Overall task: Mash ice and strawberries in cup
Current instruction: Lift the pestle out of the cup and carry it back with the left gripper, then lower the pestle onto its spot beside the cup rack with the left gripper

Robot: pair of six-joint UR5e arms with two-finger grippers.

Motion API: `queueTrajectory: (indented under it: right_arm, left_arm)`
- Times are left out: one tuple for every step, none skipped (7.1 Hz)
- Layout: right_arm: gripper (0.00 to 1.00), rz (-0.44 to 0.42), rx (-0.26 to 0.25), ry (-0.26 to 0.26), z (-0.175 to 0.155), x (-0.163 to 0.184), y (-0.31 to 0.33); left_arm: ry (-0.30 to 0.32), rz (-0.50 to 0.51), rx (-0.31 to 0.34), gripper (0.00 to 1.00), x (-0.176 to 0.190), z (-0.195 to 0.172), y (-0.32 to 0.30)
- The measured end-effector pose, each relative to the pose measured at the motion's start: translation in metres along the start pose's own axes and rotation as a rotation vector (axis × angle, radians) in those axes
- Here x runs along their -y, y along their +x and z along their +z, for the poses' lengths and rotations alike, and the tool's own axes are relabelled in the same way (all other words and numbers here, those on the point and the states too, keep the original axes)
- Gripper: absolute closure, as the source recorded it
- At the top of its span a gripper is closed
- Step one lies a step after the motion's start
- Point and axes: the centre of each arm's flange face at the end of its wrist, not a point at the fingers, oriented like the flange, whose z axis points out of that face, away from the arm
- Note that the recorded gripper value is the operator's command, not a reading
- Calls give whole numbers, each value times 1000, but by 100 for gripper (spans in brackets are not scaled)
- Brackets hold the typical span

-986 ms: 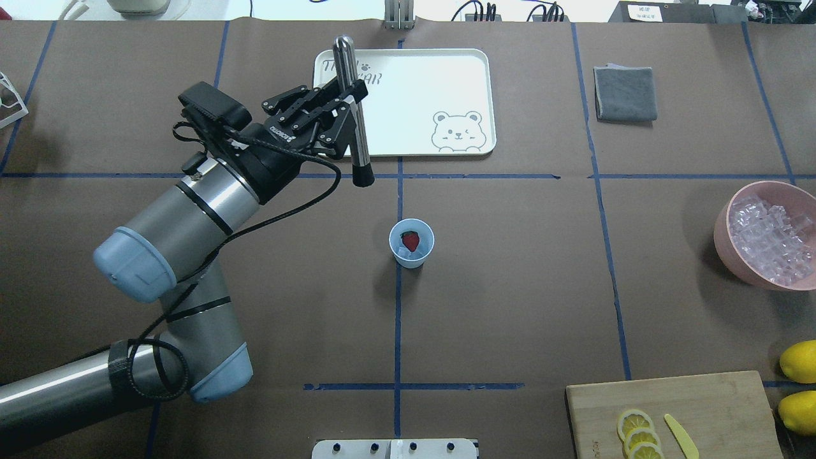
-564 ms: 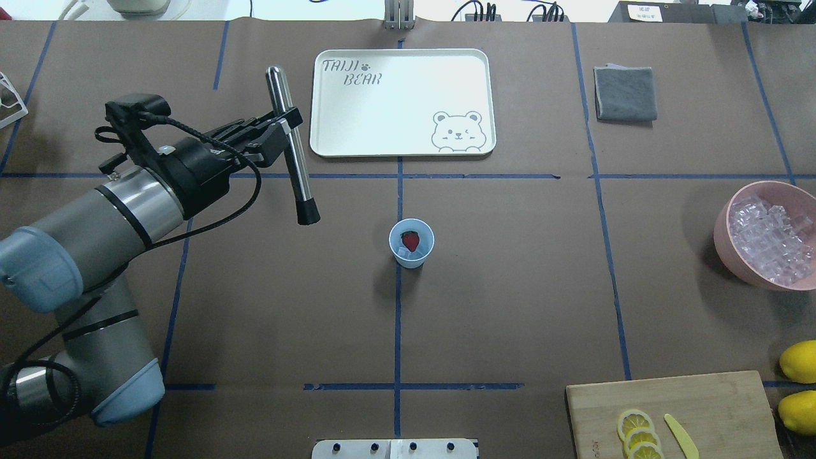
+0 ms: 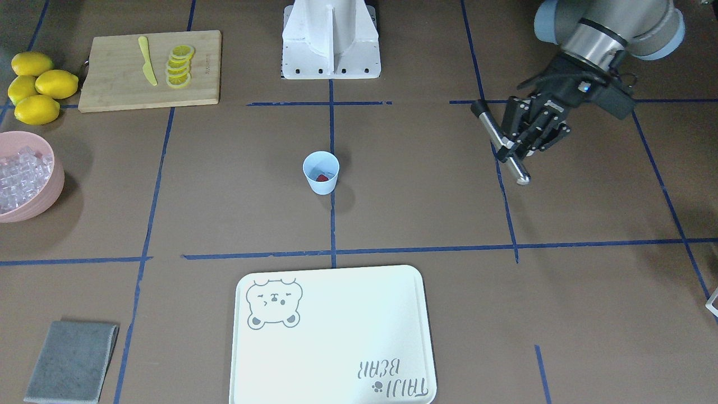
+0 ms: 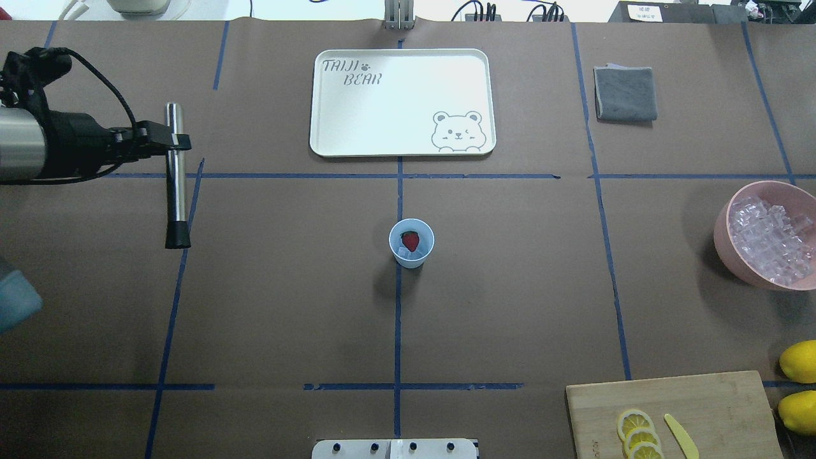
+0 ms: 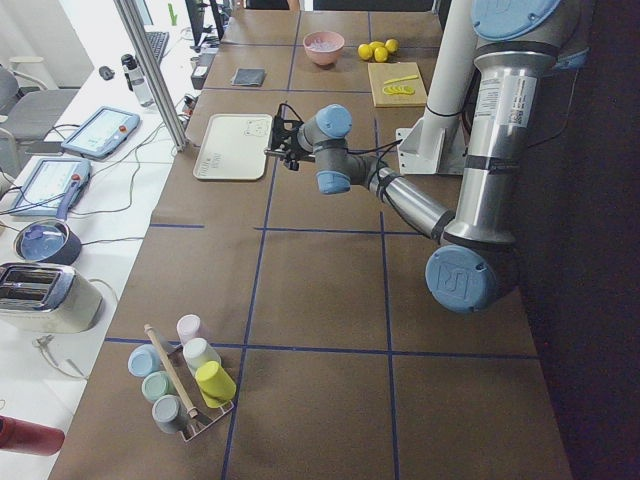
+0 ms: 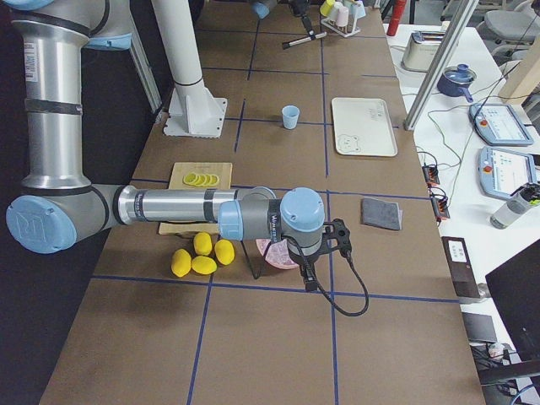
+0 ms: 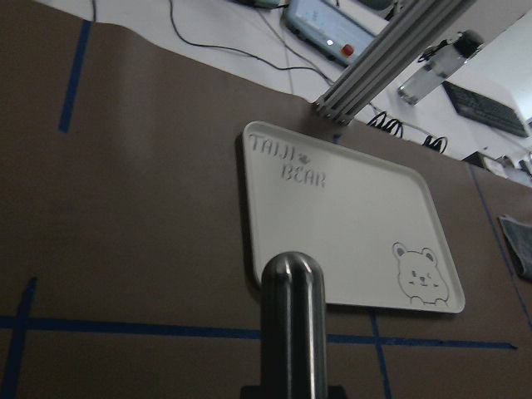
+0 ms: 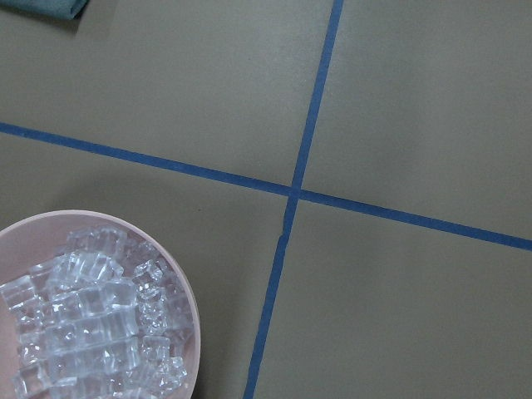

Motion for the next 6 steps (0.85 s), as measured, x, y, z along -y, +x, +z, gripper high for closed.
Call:
queueTrajectory:
  right_arm:
    - [1, -2, 0, 2, -1, 1, -1]
    - [1, -8, -1, 9, -4, 2, -3]
    - [1, -13, -4, 14, -6, 4, -5]
    - [1, -15, -6, 15, -7, 4, -6]
    - [1, -17, -6, 17, -8, 4, -7]
    - [1, -18, -6, 18, -8, 4, -7]
  left_arm:
    - [-90, -79, 61, 100, 11, -17, -32]
    - [-148, -140, 107, 100, 10, -27, -63]
    - [-184, -183, 147, 100, 4, -31, -89]
    - [-208, -205, 180, 100, -1, -29, -111]
    - [-225, -190, 209, 100, -2, -23, -131]
    - [-236, -139, 232, 100, 1, -19, -151]
